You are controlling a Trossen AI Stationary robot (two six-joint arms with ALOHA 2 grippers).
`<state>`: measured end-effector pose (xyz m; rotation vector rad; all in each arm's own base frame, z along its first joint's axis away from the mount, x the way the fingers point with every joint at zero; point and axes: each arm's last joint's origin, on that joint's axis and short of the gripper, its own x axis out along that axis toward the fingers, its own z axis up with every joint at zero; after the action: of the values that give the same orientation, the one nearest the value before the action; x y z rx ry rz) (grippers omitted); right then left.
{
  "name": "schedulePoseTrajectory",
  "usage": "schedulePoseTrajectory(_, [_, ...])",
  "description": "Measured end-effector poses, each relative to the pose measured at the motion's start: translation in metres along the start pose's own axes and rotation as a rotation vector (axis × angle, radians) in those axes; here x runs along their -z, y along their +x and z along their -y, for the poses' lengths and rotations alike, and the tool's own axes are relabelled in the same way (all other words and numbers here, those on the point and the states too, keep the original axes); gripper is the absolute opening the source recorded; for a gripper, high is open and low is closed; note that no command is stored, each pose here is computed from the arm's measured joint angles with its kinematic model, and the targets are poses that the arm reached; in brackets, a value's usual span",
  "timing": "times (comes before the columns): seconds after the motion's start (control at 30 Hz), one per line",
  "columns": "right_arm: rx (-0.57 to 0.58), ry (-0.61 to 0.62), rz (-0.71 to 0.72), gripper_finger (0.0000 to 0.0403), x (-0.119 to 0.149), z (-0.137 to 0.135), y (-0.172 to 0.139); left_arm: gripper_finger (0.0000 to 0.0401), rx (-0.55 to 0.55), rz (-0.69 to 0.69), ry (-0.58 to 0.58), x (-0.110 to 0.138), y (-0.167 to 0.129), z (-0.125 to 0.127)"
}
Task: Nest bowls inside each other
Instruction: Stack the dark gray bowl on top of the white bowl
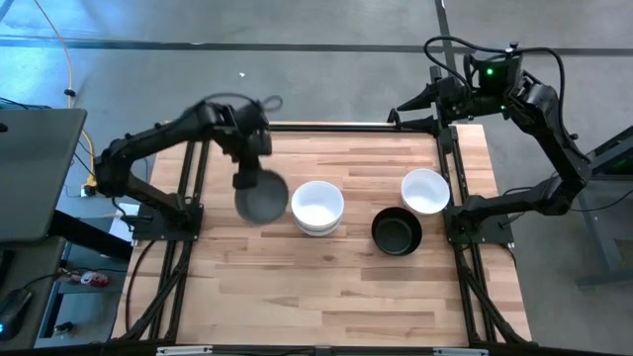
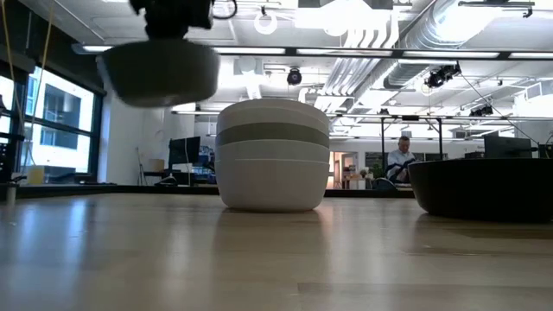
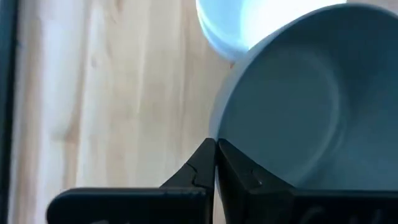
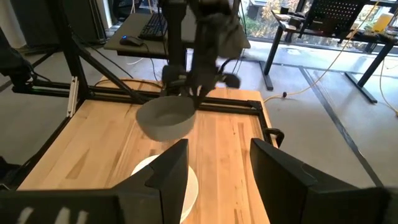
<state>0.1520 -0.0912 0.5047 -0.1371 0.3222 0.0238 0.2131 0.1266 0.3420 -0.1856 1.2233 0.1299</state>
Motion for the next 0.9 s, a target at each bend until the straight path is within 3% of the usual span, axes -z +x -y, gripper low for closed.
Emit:
schedulePoseTrajectory(0.13, [0.0,0.0,0.0,0.0165,0.0,0.0,0.0,0.0,-0.019,0.09,-0.039,-0.011,-0.021,-0.012])
schedulePoseTrajectory(0.3, [0.0,0.0,0.0,0.0165,0.0,0.0,0.0,0.0,-0.031,0.115,-0.056,-0.036,-0.02,-0.024])
schedulePoseTrajectory(0.6, [-0.012,0.022,-0.034,0.0165,0.004,-0.001,0.0,0.0,0.074,0.047,0.026,-0.097,0.031,-0.039])
schedulePoseTrajectory(0.9, [-0.04,0.043,-0.102,0.0165,0.011,-0.005,-0.001,0.0,0.153,0.006,0.051,-0.136,0.066,-0.058])
